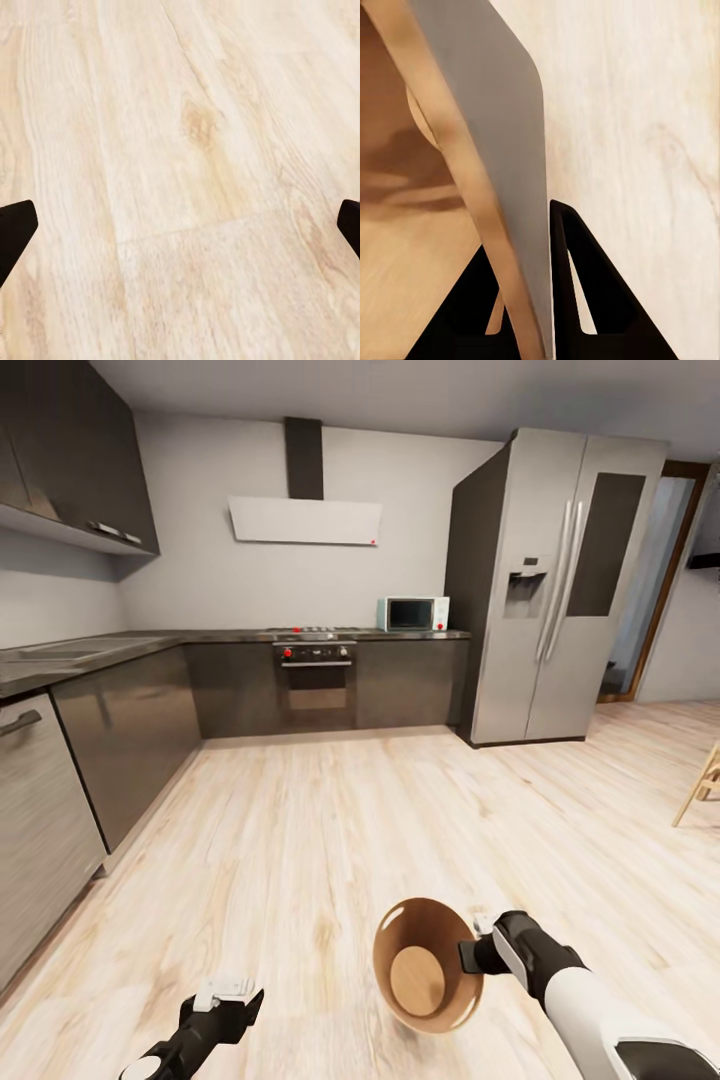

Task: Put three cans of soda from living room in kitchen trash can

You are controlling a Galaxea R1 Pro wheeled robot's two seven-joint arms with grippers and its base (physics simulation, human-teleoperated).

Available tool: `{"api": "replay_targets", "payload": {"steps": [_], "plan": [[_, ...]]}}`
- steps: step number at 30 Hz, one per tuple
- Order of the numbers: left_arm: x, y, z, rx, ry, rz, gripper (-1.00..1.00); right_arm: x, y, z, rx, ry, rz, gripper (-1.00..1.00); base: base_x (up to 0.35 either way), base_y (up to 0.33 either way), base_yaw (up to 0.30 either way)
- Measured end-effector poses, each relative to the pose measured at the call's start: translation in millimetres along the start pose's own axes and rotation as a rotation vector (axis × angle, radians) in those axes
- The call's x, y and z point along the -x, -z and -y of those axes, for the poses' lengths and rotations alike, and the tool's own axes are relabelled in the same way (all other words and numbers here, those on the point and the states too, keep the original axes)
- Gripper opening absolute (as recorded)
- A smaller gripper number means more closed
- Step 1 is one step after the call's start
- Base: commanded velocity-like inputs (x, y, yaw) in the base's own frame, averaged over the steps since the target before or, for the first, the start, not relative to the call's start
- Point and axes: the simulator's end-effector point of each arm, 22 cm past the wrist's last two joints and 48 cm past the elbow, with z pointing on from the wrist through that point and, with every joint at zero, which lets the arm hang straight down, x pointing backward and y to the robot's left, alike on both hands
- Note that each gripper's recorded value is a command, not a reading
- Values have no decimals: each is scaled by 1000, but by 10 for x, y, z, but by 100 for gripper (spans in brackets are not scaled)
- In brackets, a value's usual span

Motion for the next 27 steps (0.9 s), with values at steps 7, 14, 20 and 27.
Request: {"api": "replay_targets", "payload": {"steps": [7, 14, 20, 27], "plan": [[101, 35, 20, -6, -2, 25, 100, 42, 76, -24, 14, -3, 14, -100, 0, 0, 0], [179, 70, 13, -3, -3, 42, 100, 14, 125, -38, 22, -10, 17, -100, 0, 0, 0], [270, 100, 19, -3, -2, 38, 100, -32, 154, -76, 27, -10, -1, -100, 0, 0, 0], [372, 136, 21, 0, -2, 26, 100, 0, 226, -96, 28, -11, -18, -100, 0, 0, 0]]}}
